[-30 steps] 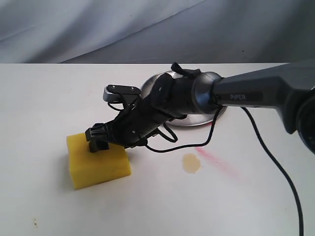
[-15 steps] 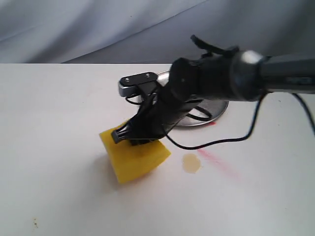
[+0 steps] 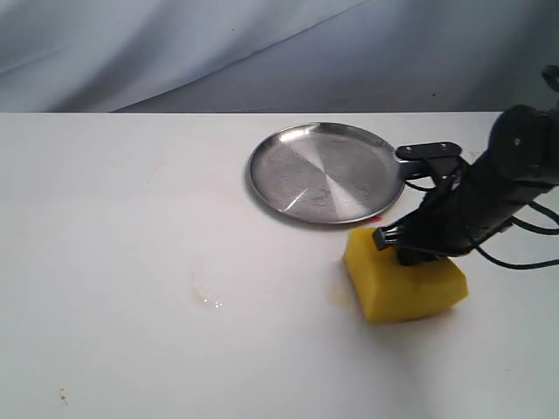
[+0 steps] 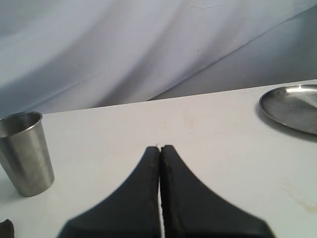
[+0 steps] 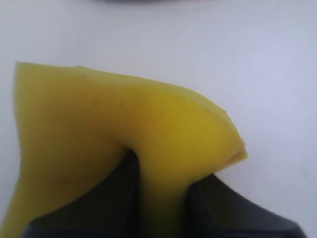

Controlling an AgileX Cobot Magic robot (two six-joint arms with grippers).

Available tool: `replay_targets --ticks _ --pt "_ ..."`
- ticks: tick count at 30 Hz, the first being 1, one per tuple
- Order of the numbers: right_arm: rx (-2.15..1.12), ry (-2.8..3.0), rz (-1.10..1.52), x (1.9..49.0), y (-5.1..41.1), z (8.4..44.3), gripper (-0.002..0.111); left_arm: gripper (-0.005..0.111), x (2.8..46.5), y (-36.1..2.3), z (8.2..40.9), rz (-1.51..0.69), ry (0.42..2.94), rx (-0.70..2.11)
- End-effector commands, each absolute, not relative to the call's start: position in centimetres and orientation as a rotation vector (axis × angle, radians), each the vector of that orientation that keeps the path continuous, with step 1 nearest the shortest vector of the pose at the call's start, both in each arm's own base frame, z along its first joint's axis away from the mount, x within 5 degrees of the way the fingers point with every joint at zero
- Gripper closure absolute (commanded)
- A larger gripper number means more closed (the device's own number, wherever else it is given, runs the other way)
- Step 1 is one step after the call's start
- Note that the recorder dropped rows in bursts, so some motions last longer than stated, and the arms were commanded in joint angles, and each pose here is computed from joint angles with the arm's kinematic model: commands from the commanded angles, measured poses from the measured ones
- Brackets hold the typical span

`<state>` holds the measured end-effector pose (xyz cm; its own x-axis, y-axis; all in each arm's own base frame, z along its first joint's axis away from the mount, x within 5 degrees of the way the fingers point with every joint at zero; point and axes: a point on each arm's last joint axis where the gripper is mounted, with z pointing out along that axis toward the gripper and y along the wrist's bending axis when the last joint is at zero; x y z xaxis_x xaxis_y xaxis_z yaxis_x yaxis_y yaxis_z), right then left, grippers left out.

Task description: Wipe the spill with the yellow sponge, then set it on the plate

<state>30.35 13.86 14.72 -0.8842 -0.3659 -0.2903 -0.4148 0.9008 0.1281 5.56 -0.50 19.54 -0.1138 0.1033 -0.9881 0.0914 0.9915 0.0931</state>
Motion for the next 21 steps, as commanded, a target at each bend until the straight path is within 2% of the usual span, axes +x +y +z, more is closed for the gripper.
replay_targets --ticks 1,6,9,17,21 --pt "-0.521 2.874 0.219 30.4 10.6 13.9 0.108 0.107 5.6 -0.5 19.5 0.006 1.682 0.147" --pt "-0.541 2.862 0.244 30.1 11.8 13.9 0.108 0.107 5.6 -0.5 19.5 0.006 1.682 0.147" --pt "-0.622 2.872 0.284 29.8 14.5 13.3 0.108 0.107 5.6 -0.5 19.5 0.006 1.682 0.147" --pt "-0.882 2.862 0.465 29.3 26.7 10.3 0.108 0.107 5.6 -0.5 19.5 0.006 1.682 0.147" --pt "-1.000 2.823 0.535 29.0 33.3 10.0 0.108 0.107 5.6 -0.5 19.5 0.006 1.682 0.147"
